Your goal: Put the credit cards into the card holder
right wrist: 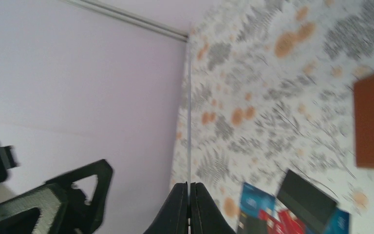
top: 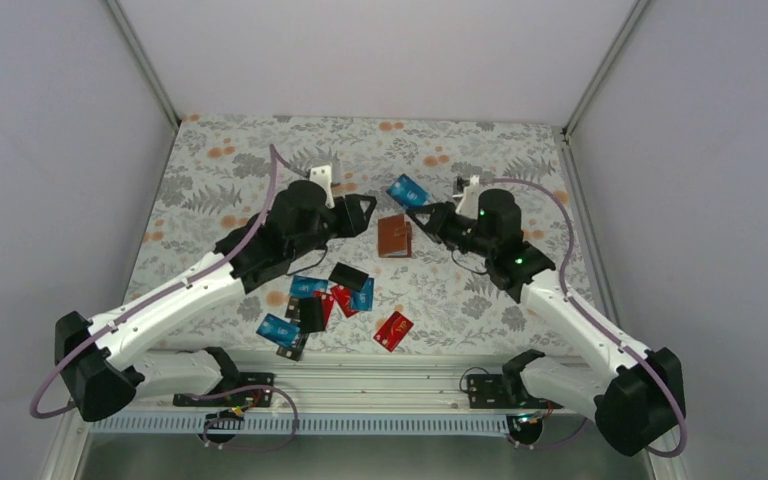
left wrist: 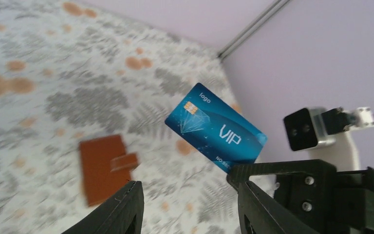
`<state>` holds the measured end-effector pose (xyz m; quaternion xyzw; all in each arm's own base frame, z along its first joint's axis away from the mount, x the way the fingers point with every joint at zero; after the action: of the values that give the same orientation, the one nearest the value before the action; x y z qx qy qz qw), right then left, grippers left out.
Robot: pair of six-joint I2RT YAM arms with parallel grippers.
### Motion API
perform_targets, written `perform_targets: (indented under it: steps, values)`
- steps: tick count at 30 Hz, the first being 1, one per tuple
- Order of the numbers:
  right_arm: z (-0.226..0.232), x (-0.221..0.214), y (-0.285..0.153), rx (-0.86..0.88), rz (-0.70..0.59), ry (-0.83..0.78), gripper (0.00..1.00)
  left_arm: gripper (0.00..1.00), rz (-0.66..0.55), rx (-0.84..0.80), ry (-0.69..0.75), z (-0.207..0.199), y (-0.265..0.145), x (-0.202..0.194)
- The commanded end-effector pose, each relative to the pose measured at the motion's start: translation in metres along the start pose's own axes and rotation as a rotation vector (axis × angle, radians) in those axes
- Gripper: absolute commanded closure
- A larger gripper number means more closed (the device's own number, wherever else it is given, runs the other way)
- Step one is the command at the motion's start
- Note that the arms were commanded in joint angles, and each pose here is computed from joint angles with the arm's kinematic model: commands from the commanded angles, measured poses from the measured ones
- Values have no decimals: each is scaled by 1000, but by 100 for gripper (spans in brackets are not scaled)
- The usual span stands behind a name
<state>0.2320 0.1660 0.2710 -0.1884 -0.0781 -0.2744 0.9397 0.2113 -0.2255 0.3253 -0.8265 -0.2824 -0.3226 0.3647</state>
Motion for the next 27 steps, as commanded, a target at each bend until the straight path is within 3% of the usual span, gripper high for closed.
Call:
perform_targets:
  steps: [1, 14, 27]
  values:
    - [47, 25, -13, 183, -35, -32, 96, 50, -108, -258, -79, -27, 0, 38]
    - [95, 54, -25, 396, -46, 5, 96, 50, -207, -614, -99, -38, 22, 80]
    - [111, 58, -31, 474, -52, -17, 96, 52, -212, -731, -136, -39, 46, 88]
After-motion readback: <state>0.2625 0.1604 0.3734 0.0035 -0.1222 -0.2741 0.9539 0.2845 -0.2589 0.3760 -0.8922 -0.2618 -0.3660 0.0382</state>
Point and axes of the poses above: each gripper's point midway between its finger pads, its own y axis out along the fingers, its own z axis along the line the jaws close on, x = y × z, the point moved 9 cm from there along -y, back along the fingers, and after that the axes turned 5 degrees about y, right-handed, at the moved point
